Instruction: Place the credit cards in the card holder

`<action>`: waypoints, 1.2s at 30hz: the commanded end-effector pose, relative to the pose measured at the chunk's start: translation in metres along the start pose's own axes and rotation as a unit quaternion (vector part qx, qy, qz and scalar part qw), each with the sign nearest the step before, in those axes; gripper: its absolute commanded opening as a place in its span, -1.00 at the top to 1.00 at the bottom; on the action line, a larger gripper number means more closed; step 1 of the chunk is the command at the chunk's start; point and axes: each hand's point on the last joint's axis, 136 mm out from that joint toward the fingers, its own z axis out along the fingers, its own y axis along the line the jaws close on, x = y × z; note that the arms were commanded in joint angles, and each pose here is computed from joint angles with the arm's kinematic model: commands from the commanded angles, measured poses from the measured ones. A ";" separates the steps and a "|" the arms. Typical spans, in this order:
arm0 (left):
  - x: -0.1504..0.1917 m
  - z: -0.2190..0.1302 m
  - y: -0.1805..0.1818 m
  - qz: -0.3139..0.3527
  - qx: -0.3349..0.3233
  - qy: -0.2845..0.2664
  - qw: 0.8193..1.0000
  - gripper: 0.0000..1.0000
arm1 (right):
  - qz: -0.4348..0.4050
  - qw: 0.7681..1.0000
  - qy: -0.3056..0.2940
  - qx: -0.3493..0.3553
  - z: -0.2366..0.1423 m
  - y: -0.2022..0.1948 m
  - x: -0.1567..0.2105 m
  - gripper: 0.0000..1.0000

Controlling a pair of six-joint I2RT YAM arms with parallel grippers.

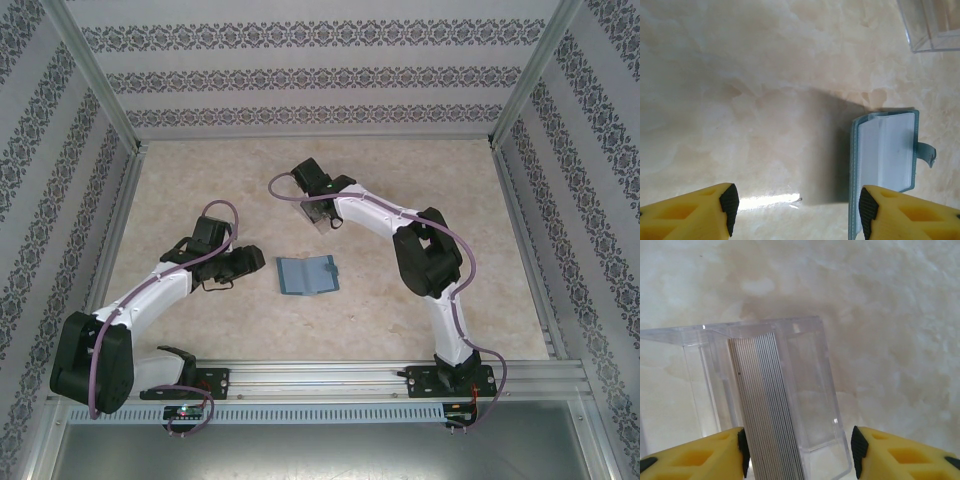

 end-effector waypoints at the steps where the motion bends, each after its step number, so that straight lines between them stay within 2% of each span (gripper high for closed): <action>1: -0.001 -0.002 0.007 -0.007 -0.013 -0.001 1.000 -0.34 | 0.049 0.997 0.008 0.057 -0.007 -0.024 0.000 -0.01; 6: 0.000 0.001 0.006 -0.006 -0.008 0.002 1.000 -0.34 | 0.101 0.994 0.020 0.022 -0.009 -0.023 0.009 0.22; 9: 0.000 0.001 0.004 -0.002 -0.005 0.008 1.000 -0.34 | 0.113 0.993 0.026 -0.020 -0.005 -0.018 0.010 0.21; 15: 0.002 0.002 0.004 0.000 -0.003 0.011 1.000 -0.34 | 0.091 0.994 0.041 -0.036 0.007 -0.023 0.011 0.16; 17: 0.003 0.001 0.005 -0.001 -0.002 0.007 1.000 -0.34 | 0.085 0.995 0.046 -0.036 0.009 -0.022 0.012 0.17; 21: 0.003 -0.001 0.004 0.003 -0.003 0.008 1.000 -0.34 | 0.100 0.993 0.055 -0.040 0.005 -0.021 0.015 0.32; 31: 0.003 0.000 0.002 0.011 0.005 0.005 1.000 -0.35 | 0.242 0.967 0.078 -0.008 -0.020 -0.021 0.043 0.46; 35: 0.006 0.003 0.003 0.013 0.006 0.017 1.000 -0.35 | 0.293 0.954 0.065 0.021 -0.031 -0.026 0.050 0.45; 36: 0.007 0.004 0.003 0.013 0.007 0.019 1.000 -0.35 | 0.302 0.951 0.062 0.025 -0.032 -0.027 0.051 0.39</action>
